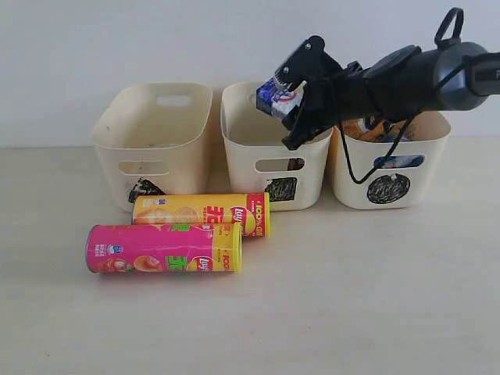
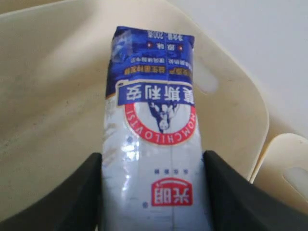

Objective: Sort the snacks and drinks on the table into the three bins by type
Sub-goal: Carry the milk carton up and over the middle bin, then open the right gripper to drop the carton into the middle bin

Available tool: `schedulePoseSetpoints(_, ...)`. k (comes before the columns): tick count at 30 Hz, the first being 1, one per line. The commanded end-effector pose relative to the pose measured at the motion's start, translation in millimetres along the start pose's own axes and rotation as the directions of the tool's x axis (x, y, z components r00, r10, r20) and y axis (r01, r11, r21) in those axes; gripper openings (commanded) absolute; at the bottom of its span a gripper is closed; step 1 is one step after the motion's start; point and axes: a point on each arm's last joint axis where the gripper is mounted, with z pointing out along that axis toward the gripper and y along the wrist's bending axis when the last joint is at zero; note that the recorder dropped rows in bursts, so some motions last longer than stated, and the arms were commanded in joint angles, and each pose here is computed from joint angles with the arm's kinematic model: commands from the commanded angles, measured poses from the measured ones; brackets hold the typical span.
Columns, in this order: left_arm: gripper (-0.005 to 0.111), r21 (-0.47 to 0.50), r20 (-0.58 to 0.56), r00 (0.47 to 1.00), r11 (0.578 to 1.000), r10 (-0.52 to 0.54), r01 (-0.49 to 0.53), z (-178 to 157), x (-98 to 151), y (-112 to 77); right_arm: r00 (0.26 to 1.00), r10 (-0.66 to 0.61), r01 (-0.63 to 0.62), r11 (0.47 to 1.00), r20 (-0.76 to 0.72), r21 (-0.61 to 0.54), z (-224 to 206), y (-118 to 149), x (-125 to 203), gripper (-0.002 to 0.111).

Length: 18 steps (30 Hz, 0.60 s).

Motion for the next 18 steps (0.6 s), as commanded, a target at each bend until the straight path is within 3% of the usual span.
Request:
schedulePoseSetpoints(1,0.004,-0.003,0.003,1.0,1.0,0.009,-0.009,0.1,0.8,0.2,1.0,0.022,-0.023,0.999,0.016,0.037,-4.1,-9.3,-4.9,0.019)
schedulePoseSetpoints(4,0.004,-0.003,0.003,1.0,1.0,0.009,-0.009,0.1,0.8,0.2,1.0,0.022,-0.023,0.999,0.017,0.031,-4.0,-8.7,-5.0,0.043)
schedulePoseSetpoints(7,0.004,-0.003,0.003,1.0,1.0,0.009,-0.009,0.1,0.8,0.2,1.0,0.022,-0.023,0.999,0.019,0.027,-3.8,-7.0,-6.2,0.057)
schedulePoseSetpoints(18,0.004,-0.003,0.001,1.0,1.0,0.009,-0.009,0.1,1.0,0.2,0.999,0.049,-0.05,0.998,0.02,0.033,-4.4,-7.8,-6.8,0.059)
